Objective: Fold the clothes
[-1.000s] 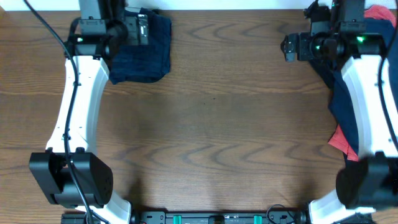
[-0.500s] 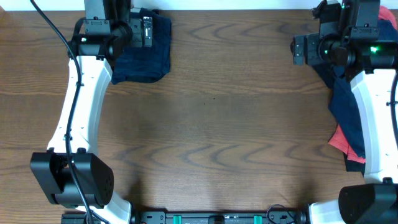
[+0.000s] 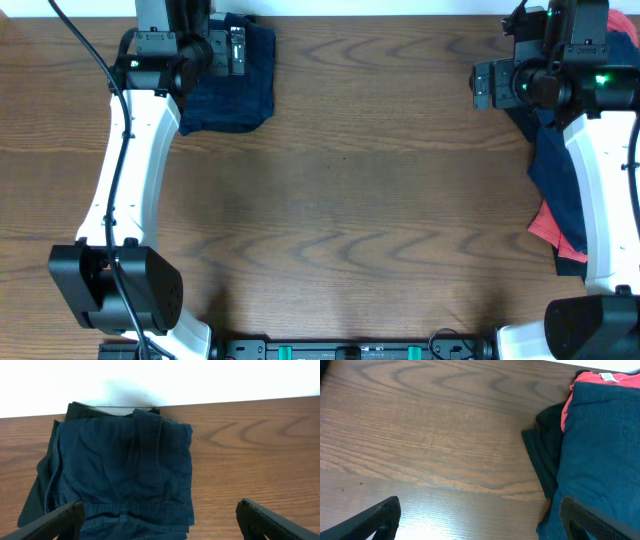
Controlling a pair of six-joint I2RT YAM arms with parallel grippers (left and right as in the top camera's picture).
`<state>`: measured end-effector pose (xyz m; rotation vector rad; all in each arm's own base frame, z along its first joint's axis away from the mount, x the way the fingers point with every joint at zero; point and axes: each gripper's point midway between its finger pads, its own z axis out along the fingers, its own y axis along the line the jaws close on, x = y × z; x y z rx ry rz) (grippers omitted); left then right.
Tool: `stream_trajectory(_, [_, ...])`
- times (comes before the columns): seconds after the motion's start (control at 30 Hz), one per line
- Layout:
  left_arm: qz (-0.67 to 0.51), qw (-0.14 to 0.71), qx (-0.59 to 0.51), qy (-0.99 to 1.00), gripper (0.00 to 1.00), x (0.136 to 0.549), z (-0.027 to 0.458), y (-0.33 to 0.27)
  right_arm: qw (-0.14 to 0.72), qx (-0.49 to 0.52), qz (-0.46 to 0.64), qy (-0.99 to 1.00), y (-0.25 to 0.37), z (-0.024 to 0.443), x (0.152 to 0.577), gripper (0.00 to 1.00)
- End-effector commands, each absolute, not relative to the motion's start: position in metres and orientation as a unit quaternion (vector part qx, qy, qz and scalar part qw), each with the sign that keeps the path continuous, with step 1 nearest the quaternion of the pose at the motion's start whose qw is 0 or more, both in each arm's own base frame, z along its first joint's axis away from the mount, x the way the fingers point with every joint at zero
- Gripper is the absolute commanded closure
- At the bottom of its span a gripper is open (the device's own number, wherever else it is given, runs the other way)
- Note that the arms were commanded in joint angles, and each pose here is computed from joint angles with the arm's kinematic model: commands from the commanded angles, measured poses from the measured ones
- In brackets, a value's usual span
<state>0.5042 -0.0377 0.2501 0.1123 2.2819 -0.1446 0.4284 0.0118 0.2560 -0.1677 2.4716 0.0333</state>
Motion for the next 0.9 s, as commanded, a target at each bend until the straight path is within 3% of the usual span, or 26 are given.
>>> stream_trajectory(0.0, [-0.062,0.412,0.04,0.908,0.02,0.505,0.249,-0.038,0.332,-0.068,0.005,0.941,0.011,0.262,0.429,0.01])
stream_trajectory(0.27, [-0.061,0.408,0.039,0.91,0.02,0.503,0.248,-0.037,0.332,-0.068,0.006,0.941,0.011,0.262,0.429,0.01])
stream_trajectory(0.4, [-0.027,0.419,0.042,0.907,0.02,0.483,0.273,-0.028,0.332,-0.068,0.005,0.941,0.011,0.262,0.429,0.01])
stream_trajectory(0.63, [-0.008,0.505,0.056,0.861,0.02,0.435,0.335,-0.023,0.332,-0.068,0.006,0.941,0.011,0.262,0.429,0.01])
stream_trajectory(0.87, [0.011,0.579,0.044,0.814,0.02,0.368,0.326,-0.003,0.332,-0.068,0.005,0.941,0.011,0.262,0.429,0.01])
